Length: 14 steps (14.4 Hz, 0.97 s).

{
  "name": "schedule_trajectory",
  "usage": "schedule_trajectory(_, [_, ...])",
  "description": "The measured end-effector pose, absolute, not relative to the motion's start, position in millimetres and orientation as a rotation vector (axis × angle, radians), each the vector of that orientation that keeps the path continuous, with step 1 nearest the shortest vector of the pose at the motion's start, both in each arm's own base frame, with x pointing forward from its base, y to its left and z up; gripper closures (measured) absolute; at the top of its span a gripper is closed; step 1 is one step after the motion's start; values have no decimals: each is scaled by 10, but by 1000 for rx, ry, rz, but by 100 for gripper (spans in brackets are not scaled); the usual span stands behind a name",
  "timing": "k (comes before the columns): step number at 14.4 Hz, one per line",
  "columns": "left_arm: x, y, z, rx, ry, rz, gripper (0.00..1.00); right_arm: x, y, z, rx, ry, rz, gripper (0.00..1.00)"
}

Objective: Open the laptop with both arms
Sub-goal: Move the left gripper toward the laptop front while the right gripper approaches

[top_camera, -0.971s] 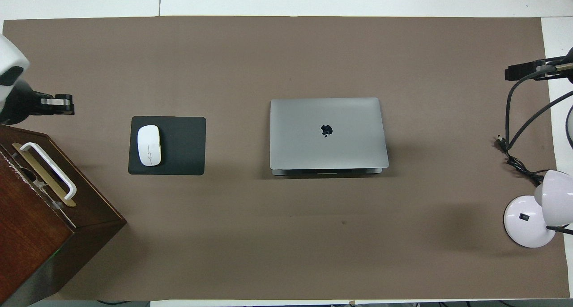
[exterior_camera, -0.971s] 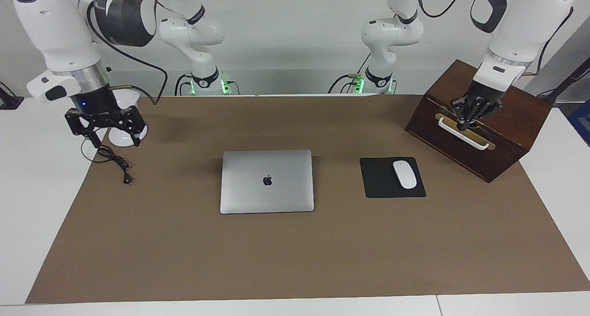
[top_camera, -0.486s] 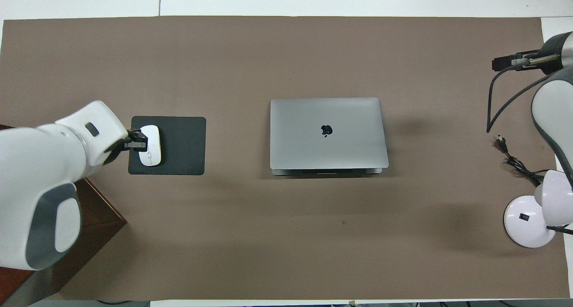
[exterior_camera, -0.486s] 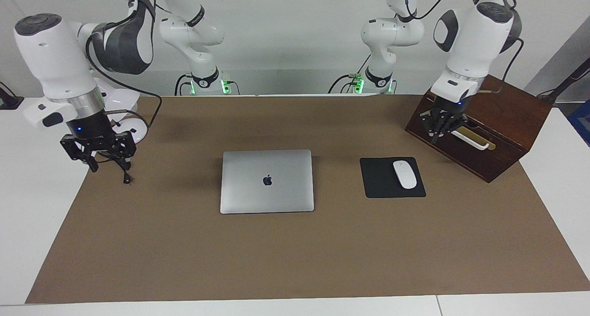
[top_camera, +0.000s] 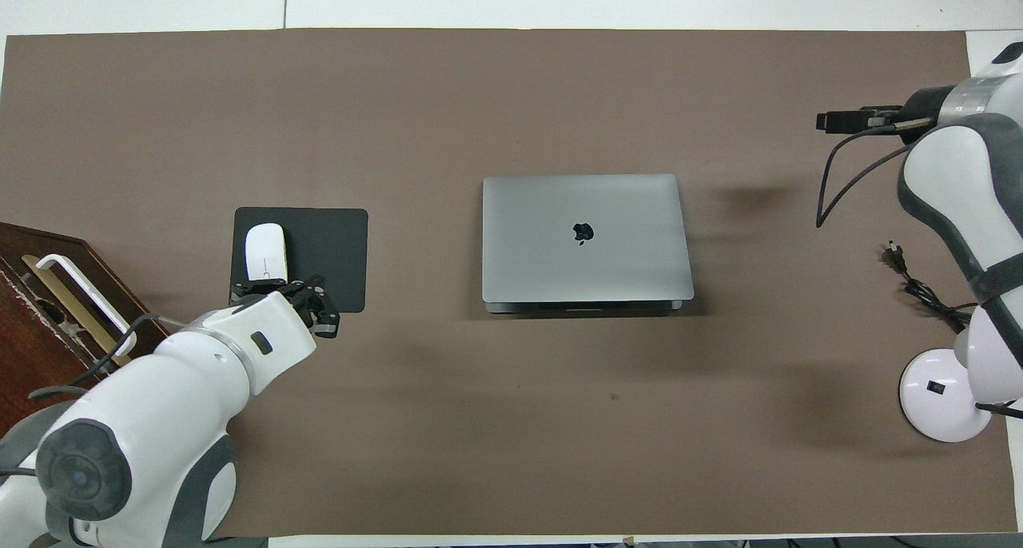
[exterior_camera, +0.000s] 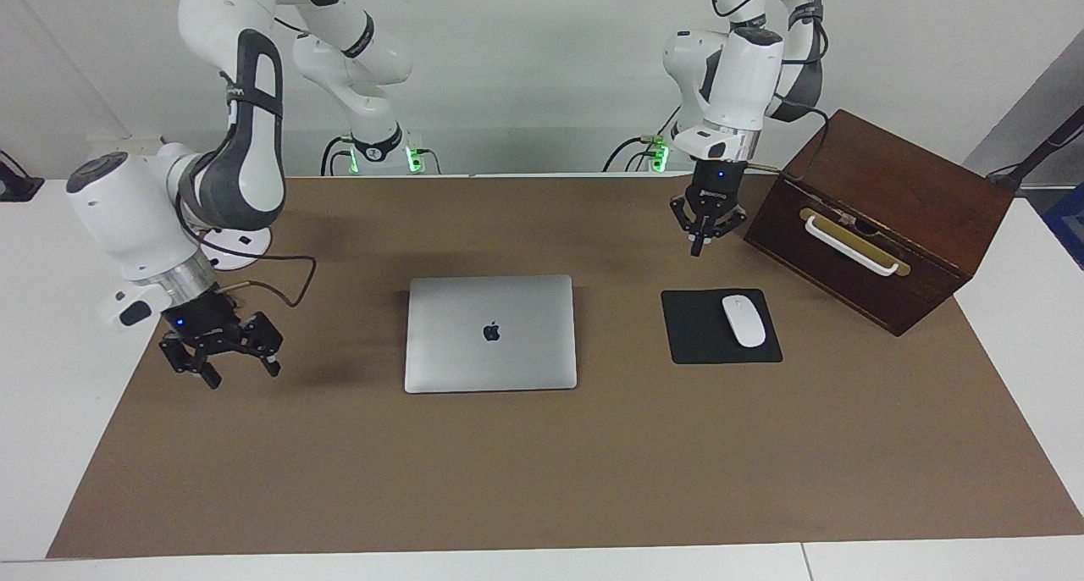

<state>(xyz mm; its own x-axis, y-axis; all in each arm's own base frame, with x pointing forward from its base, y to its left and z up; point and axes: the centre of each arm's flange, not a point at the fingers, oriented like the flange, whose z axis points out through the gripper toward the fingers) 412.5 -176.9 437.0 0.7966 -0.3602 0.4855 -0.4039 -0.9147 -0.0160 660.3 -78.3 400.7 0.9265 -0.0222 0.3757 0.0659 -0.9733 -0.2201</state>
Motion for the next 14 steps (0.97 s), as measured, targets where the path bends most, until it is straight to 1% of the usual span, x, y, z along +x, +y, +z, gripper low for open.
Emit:
schedule_trajectory(3, [3920, -1985, 4202, 2817, -696, 850, 99, 6549, -516, 3776, -2706, 136, -552, 0])
schedule_trajectory(5, [3826, -2084, 4110, 2783, -733, 879, 99, 6512, -315, 3668, -2630, 234, -568, 0])
schedule_trajectory(9, [3766, -2285, 3878, 2705, -781, 964, 99, 6350, 30, 3391, -2475, 455, -521, 0])
schedule_trajectory(12, [3747, -2444, 3601, 2656, -814, 1002, 99, 6056, 230, 3164, -2350, 630, -493, 0])
schedule_trajectory(14, [3736, -2508, 3470, 2632, -824, 1024, 99, 5786, 411, 3058, -2272, 695, -526, 0])
